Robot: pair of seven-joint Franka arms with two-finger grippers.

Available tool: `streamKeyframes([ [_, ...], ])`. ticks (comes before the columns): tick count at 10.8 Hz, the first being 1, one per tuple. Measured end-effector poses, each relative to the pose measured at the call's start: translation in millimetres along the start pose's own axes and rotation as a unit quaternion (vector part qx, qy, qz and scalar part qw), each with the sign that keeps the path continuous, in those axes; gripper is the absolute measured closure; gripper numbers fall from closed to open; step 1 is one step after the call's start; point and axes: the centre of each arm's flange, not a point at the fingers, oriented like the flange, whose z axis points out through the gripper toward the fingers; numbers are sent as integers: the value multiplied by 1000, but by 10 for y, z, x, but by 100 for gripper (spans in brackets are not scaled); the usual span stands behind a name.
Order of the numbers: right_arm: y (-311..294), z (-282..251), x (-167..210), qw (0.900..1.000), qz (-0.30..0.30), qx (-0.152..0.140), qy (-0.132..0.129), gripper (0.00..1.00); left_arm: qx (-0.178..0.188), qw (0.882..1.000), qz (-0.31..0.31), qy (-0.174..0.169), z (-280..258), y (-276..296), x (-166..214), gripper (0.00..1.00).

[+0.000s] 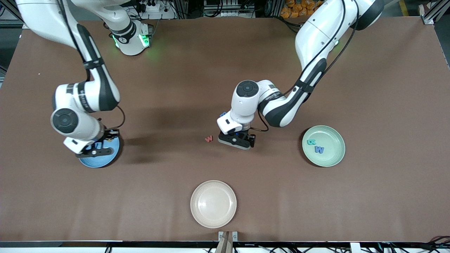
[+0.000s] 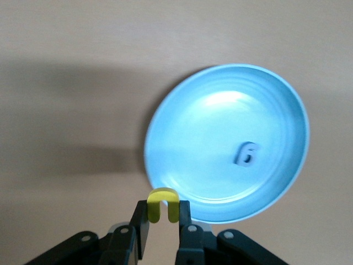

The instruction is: Sort upper and lower case letters into plates

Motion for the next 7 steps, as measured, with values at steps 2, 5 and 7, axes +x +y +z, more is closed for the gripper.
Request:
streamKeyframes([
  [2, 223, 39, -7, 1000, 17, 1, -1, 73, -13, 1000, 15, 5, 130, 143, -105, 0],
  [5, 263, -118, 76, 1000, 15, -1, 17, 36, -18, 1000, 23, -2, 264, 250, -220, 0],
  [7, -72, -326, 163, 999, -16, -4, 37, 7, -20, 1000, 18, -2, 265, 296, -241, 0],
])
